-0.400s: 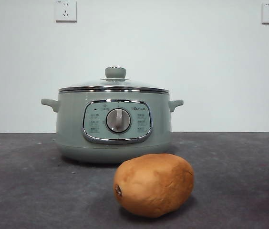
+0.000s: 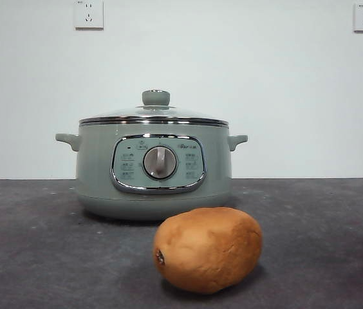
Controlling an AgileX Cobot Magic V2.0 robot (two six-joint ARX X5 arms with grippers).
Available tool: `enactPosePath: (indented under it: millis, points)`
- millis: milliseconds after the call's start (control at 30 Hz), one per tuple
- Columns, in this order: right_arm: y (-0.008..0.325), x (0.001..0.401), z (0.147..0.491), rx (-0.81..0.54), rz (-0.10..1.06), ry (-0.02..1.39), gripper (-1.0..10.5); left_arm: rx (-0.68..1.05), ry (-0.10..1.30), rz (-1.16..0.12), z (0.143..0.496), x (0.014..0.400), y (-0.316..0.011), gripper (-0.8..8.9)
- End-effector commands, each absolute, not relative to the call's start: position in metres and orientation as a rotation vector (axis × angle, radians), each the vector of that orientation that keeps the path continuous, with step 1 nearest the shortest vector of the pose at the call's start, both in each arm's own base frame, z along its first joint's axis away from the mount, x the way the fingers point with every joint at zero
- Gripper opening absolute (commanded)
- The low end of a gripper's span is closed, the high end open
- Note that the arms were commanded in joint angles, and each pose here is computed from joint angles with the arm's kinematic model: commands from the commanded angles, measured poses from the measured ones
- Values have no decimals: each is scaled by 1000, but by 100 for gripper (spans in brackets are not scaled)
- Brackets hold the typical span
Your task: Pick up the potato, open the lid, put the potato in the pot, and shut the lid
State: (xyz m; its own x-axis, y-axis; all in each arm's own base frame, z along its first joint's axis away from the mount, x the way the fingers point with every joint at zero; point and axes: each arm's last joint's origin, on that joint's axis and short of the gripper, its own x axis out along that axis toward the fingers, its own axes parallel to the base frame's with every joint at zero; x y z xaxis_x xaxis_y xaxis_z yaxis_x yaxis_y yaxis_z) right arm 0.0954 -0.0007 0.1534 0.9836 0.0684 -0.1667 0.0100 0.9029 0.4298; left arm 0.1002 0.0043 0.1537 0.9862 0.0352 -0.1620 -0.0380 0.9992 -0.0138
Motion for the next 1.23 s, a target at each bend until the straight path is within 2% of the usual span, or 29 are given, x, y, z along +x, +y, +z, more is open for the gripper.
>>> enactPosePath:
  millis: [33, 133, 300, 533, 700, 833, 1067, 1233]
  points:
    - [1, 94, 159, 616, 67, 187, -10, -57, 134, 24, 154, 101, 4, -3]
    - [1, 91, 168, 661, 60, 223, -10, -60, 126, 14, 157, 101, 4, -3]
    - [2, 85, 193, 665, 46, 282, -10, -85, 132, -30, 166, 102, 2, -4]
    - [4, 94, 234, 679, 142, 338, -10, -84, 143, -89, 178, 104, -3, -4]
    - [8, 111, 250, 723, 240, 515, -7, -126, 221, -200, 184, 108, -8, -5]
    - [12, 127, 257, 757, 265, 692, 0, -139, 258, -306, 196, 114, -13, -5]
    - [37, 156, 270, 700, 377, 862, 2, -193, 327, -392, 222, 128, -20, -5]
    - [67, 171, 272, 641, 393, 969, 10, -193, 350, -416, 239, 139, -24, -4]
